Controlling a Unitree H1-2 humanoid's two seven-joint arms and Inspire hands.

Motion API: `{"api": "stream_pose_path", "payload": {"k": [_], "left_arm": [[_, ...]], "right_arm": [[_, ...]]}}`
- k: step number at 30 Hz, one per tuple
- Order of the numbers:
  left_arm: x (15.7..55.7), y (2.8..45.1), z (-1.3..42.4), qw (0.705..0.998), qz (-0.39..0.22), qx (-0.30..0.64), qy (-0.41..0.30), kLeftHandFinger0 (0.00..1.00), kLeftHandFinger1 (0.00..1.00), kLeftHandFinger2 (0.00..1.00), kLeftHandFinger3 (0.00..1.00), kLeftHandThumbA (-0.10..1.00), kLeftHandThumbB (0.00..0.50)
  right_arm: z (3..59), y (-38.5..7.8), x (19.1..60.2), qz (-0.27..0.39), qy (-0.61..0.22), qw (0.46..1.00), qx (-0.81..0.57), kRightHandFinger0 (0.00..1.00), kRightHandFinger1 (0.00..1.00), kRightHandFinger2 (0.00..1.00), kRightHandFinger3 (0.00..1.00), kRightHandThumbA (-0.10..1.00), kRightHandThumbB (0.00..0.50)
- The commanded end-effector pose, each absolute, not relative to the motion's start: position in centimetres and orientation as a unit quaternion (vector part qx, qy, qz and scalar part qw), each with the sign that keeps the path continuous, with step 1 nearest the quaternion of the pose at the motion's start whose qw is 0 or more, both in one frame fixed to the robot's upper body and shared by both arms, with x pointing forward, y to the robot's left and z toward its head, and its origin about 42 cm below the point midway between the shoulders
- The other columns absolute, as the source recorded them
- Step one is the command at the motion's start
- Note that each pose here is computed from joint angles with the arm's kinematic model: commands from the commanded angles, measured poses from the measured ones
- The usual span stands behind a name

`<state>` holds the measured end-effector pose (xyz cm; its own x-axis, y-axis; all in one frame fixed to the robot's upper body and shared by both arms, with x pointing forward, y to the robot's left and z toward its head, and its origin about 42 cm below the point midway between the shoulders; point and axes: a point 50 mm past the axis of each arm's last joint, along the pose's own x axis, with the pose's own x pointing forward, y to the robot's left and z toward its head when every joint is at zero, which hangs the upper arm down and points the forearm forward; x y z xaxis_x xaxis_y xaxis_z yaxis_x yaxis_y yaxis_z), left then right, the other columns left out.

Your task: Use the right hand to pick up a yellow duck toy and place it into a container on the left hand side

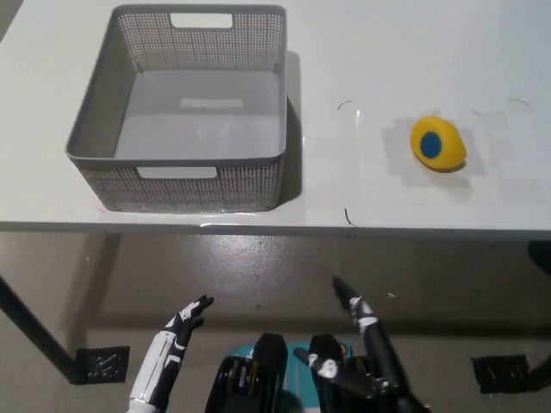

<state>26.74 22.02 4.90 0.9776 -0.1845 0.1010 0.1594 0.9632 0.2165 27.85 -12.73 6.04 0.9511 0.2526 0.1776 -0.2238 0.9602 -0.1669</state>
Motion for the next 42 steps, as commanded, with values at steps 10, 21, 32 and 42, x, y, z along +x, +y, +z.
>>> {"api": "stream_pose_path", "payload": {"k": [10,21,32,42], "left_arm": [[28.4,22.4,6.9,0.978,-0.122,0.139,-0.1,1.0,1.0,1.0,1.0,1.0,0.277],[28.4,22.4,6.8,0.976,-0.132,0.139,-0.104,1.0,1.0,1.0,1.0,1.0,0.252],[27.7,22.6,6.1,0.977,-0.136,0.139,-0.091,1.0,1.0,1.0,1.0,1.0,0.236],[27.4,22.7,5.7,0.974,-0.142,0.149,-0.092,1.0,1.0,1.0,1.0,1.0,0.261]], "right_arm": [[18.6,-19.9,28.8,-0.001,-0.336,0.932,-0.138,1.0,1.0,1.0,1.0,0.77,0.314],[27.6,-25.0,37.8,0.021,-0.269,0.912,-0.31,1.0,1.0,1.0,1.0,0.99,0.461],[34.8,-26.3,48.4,0.065,-0.151,0.908,-0.385,1.0,1.0,1.0,1.0,0.86,0.427],[36.9,-24.6,56.8,0.066,-0.069,0.87,-0.484,1.0,1.0,1.0,1.0,0.75,0.42]]}}
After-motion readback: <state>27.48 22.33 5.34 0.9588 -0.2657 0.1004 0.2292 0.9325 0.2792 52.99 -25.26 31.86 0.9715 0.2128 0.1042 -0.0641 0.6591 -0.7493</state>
